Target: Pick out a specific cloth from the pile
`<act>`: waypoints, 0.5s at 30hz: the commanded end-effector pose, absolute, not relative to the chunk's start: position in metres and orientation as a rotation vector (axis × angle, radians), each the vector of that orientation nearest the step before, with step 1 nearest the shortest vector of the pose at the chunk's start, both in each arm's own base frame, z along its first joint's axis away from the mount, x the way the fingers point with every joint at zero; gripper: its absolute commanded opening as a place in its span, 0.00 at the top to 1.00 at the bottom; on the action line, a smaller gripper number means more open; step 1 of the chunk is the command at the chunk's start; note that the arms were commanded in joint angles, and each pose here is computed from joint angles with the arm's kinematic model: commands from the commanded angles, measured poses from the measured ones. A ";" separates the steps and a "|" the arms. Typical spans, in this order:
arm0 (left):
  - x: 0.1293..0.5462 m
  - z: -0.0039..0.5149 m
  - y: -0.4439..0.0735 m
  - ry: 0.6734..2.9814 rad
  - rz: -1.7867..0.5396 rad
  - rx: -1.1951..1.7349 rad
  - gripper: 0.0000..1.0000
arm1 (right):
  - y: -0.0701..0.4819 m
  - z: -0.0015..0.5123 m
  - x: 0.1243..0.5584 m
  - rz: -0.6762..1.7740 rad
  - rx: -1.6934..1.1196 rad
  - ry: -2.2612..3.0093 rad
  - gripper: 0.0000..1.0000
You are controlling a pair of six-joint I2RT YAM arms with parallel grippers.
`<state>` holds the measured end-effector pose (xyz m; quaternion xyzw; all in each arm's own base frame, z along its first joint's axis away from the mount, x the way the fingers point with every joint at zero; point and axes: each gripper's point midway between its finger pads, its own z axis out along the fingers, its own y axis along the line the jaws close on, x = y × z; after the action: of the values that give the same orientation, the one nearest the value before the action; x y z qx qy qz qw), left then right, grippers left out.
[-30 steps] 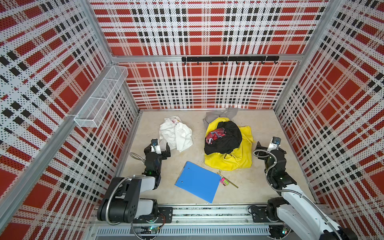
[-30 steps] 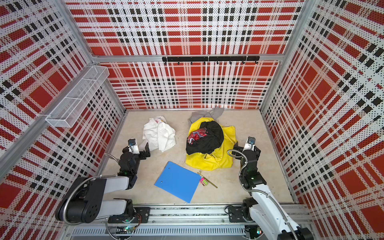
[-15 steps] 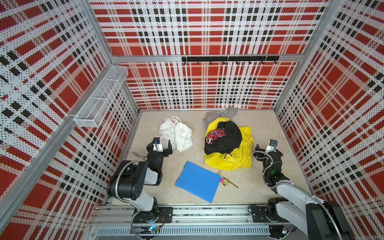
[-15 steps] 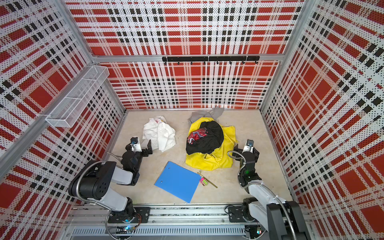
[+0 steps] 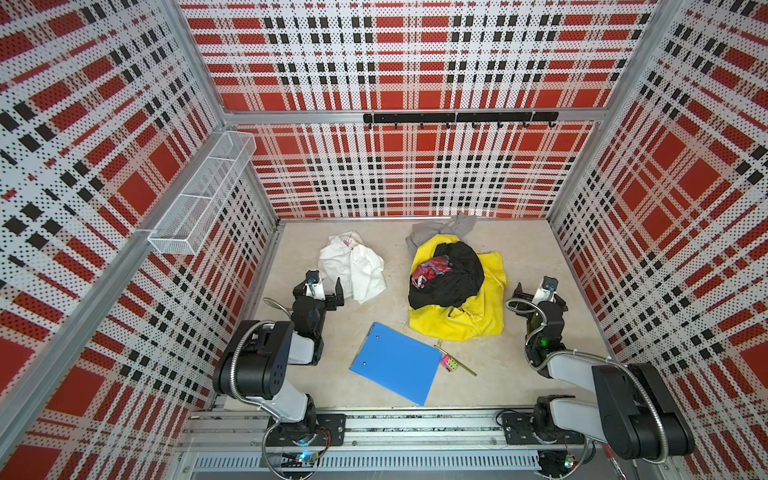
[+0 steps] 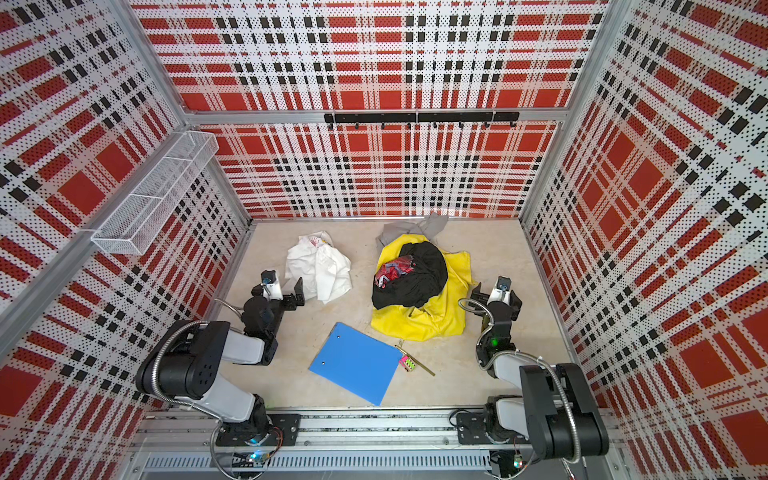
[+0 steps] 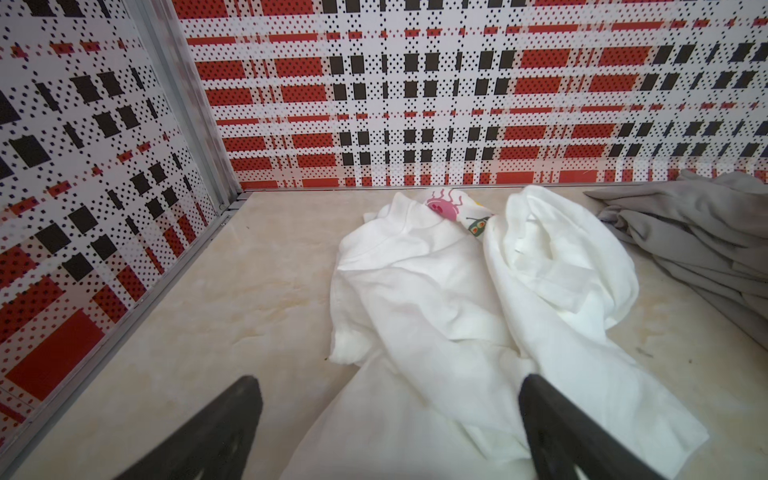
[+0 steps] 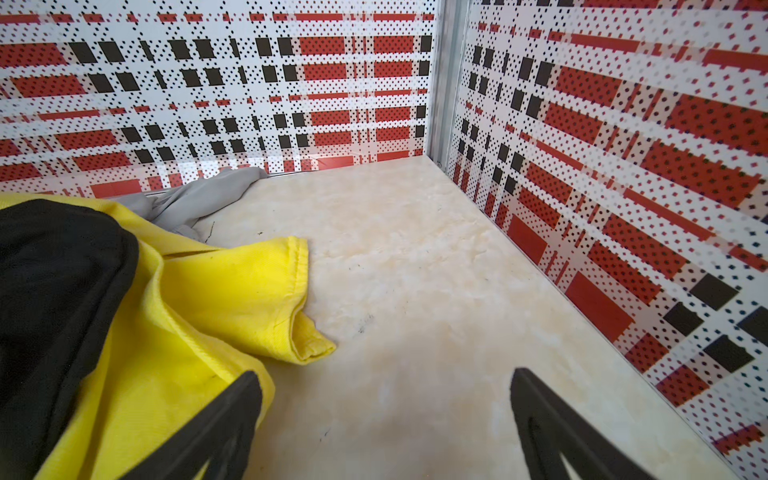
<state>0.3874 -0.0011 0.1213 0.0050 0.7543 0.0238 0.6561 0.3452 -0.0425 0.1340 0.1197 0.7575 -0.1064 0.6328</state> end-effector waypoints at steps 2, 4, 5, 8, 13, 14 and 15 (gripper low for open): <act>0.394 0.133 -0.003 1.683 -0.004 0.029 0.01 | -0.034 0.166 0.352 -0.192 0.226 1.582 0.00; 0.394 0.133 -0.003 1.685 -0.013 0.032 0.01 | -0.035 0.168 0.355 -0.202 0.221 1.576 0.00; 0.394 0.133 -0.003 1.685 -0.013 0.032 0.01 | -0.037 0.167 0.356 -0.214 0.223 1.579 0.00; 0.394 0.133 -0.003 1.684 -0.011 0.032 0.01 | -0.036 0.162 0.359 -0.214 0.209 1.571 0.00; 0.394 0.133 -0.003 1.685 -0.013 0.029 0.01 | -0.028 0.150 0.367 -0.185 0.148 1.562 0.00; 0.394 0.133 -0.003 1.686 -0.014 0.030 0.01 | -0.031 0.143 0.373 -0.182 0.161 1.619 0.00; 0.394 0.133 -0.003 1.684 -0.012 0.030 0.01 | -0.035 0.140 0.379 -0.186 0.177 1.642 0.00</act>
<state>0.3901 -0.0033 0.1206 0.0159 0.7573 0.0003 0.6528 0.3642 -0.0336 0.1125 0.0786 0.7552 -0.0933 0.6441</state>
